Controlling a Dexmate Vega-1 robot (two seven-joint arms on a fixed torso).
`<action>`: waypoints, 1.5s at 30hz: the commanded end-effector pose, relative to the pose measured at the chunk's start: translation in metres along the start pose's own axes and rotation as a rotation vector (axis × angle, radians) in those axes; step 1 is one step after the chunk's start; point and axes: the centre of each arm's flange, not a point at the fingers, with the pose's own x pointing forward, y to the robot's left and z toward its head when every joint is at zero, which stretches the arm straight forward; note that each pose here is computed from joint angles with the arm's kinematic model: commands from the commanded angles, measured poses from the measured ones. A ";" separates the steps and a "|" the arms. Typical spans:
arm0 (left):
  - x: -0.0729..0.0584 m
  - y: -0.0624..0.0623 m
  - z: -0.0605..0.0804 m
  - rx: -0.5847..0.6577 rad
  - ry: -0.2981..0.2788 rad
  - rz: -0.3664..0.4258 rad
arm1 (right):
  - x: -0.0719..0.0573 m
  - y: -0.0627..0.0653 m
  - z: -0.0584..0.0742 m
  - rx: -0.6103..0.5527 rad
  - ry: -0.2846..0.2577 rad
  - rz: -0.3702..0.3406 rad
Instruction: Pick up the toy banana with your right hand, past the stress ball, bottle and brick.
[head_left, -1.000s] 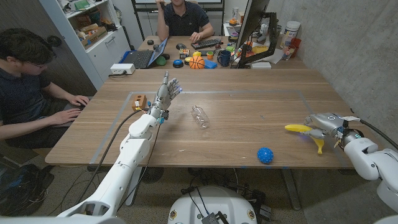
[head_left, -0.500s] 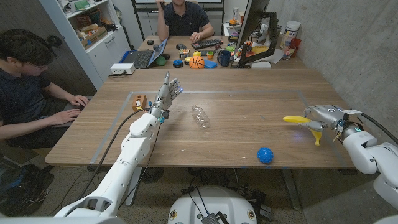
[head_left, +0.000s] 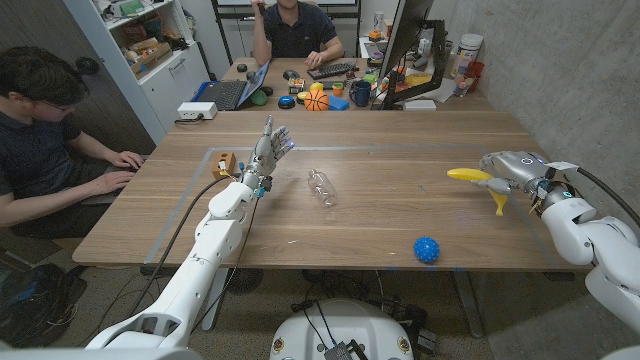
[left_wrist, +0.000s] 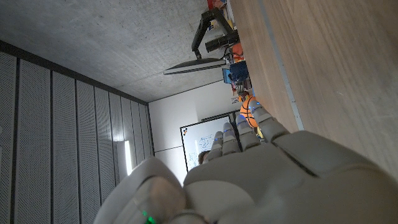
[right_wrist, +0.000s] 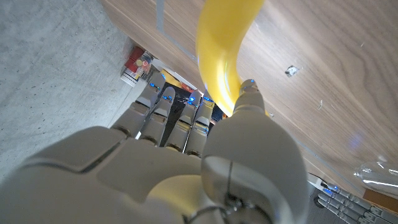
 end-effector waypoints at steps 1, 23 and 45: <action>-0.001 0.001 -0.003 -0.004 0.012 0.000 | 0.016 -0.021 0.004 -0.014 -0.039 -0.036; 0.011 -0.002 -0.008 -0.011 0.016 -0.019 | 0.020 -0.078 -0.014 -0.079 -0.004 -0.167; 0.032 0.001 -0.008 -0.012 0.018 -0.042 | 0.031 -0.110 -0.021 -0.147 0.032 -0.208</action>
